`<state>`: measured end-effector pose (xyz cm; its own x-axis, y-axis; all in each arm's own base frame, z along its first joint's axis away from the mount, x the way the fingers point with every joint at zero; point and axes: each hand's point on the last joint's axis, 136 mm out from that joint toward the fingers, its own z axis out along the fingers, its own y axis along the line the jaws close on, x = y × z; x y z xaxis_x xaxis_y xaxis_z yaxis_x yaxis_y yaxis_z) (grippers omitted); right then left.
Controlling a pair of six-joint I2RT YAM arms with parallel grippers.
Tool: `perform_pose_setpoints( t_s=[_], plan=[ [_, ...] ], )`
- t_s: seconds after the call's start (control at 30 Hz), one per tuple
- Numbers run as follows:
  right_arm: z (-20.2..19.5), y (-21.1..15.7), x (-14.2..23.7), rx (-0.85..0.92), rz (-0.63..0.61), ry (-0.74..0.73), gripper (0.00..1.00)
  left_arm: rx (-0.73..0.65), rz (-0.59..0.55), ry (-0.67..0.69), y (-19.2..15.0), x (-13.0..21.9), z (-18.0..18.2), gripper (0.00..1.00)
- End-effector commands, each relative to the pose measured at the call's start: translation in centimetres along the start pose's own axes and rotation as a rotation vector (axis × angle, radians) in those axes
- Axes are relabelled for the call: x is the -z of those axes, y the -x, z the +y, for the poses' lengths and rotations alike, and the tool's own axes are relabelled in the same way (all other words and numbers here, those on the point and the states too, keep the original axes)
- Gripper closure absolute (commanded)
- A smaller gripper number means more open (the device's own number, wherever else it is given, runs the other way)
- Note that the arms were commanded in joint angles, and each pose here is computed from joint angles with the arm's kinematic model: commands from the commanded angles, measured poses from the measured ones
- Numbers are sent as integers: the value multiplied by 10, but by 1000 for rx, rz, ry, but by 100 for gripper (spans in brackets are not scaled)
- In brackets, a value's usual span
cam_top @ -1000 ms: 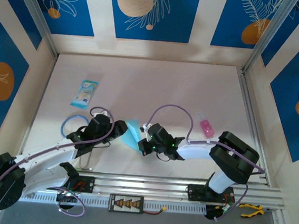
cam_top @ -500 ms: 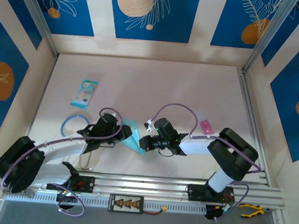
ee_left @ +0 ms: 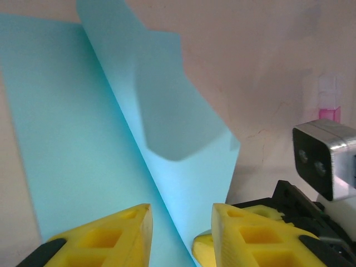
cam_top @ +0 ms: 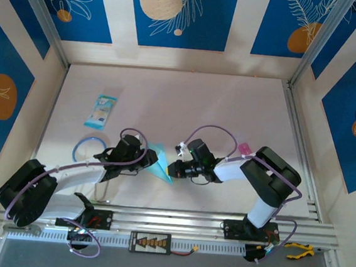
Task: Fold a paper plane with a square sheet of paper (pick it up from the middle)
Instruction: Fourth fold the wing at the center of the table.
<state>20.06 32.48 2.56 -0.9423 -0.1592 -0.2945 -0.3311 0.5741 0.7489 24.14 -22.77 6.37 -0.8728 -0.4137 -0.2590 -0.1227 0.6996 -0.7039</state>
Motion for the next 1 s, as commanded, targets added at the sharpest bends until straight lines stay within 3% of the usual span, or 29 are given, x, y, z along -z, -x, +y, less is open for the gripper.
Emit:
perform_pose_setpoints(
  t_s=[0.0, 0.53, 0.97],
  plan=[
    [-4, -4, -3, -39, 43, -4, 99, -3, -6, -8, 6, -2, -7, 68],
    [-11, -5, 1, -128, 20, 35, 99, -29, 41, -29, 8, -20, -22, 80],
    [-14, -6, 5, -149, 0, 27, 99, 23, 104, 169, -6, -43, 26, 95]
  ],
)
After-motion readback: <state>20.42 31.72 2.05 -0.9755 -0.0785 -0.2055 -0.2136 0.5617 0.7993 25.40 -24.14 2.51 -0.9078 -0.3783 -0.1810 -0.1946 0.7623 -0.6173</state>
